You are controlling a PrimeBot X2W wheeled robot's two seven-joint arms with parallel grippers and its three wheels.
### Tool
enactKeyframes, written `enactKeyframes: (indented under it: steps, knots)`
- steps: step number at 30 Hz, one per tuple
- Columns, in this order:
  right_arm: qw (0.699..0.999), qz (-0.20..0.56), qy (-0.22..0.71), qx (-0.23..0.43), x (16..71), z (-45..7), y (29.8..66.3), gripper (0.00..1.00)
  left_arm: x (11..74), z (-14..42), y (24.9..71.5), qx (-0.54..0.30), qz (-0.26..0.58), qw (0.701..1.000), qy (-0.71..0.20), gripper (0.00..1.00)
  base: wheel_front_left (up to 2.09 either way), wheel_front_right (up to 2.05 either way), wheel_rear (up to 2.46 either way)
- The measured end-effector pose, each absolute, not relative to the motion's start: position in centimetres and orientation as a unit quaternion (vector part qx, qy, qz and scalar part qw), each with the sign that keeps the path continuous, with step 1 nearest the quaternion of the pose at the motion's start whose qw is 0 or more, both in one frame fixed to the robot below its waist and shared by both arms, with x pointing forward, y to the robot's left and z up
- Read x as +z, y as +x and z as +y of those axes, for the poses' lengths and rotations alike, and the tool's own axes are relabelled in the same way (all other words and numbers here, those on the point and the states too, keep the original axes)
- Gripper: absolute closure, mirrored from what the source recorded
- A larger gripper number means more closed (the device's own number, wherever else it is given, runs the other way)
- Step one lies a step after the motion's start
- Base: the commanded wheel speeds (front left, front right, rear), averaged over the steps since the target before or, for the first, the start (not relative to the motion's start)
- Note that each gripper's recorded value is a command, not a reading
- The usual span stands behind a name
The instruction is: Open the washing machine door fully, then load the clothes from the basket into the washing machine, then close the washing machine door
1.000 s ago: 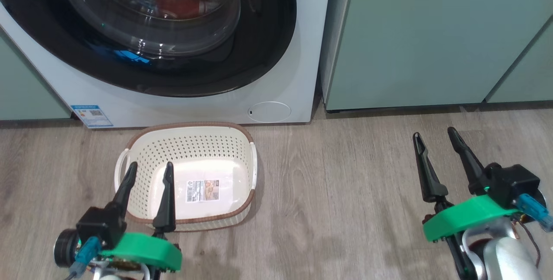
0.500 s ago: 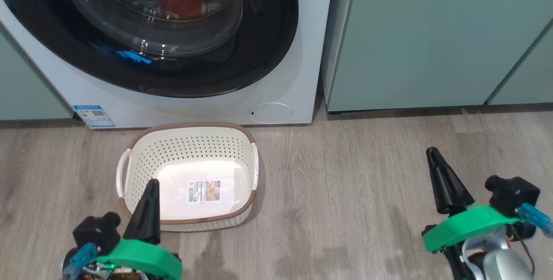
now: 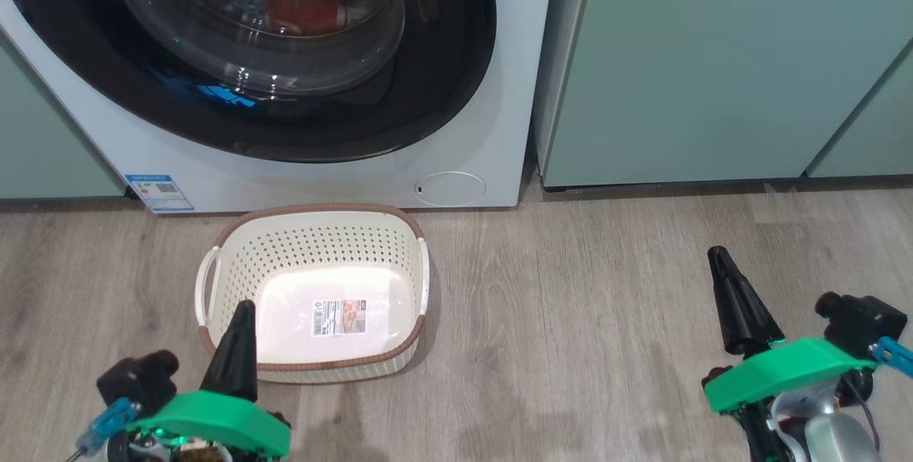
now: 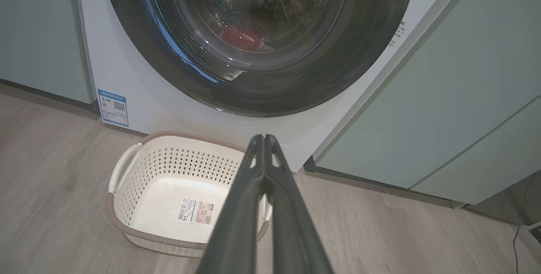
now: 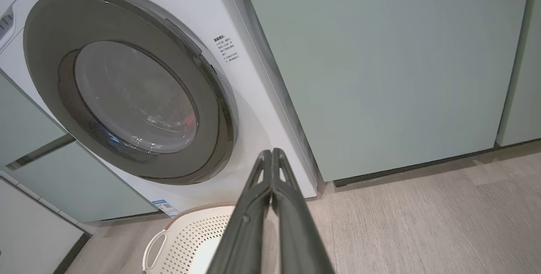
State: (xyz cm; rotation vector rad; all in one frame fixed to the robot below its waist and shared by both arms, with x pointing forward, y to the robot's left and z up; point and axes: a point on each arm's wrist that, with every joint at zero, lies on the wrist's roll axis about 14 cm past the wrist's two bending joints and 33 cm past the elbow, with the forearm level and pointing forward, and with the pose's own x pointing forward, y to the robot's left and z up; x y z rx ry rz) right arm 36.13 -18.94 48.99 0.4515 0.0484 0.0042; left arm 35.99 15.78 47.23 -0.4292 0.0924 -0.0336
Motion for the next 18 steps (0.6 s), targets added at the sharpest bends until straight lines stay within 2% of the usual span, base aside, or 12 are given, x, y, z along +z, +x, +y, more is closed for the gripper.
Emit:
enactKeyframes:
  steps: [18]
  knots:
    - [0.948,0.03,0.318,-0.009,48.55,-19.19,36.23,1.0,46.74,16.42,36.11,0.001,0.062,0.95,-0.305,1.0,0.0,0.0,0.0]
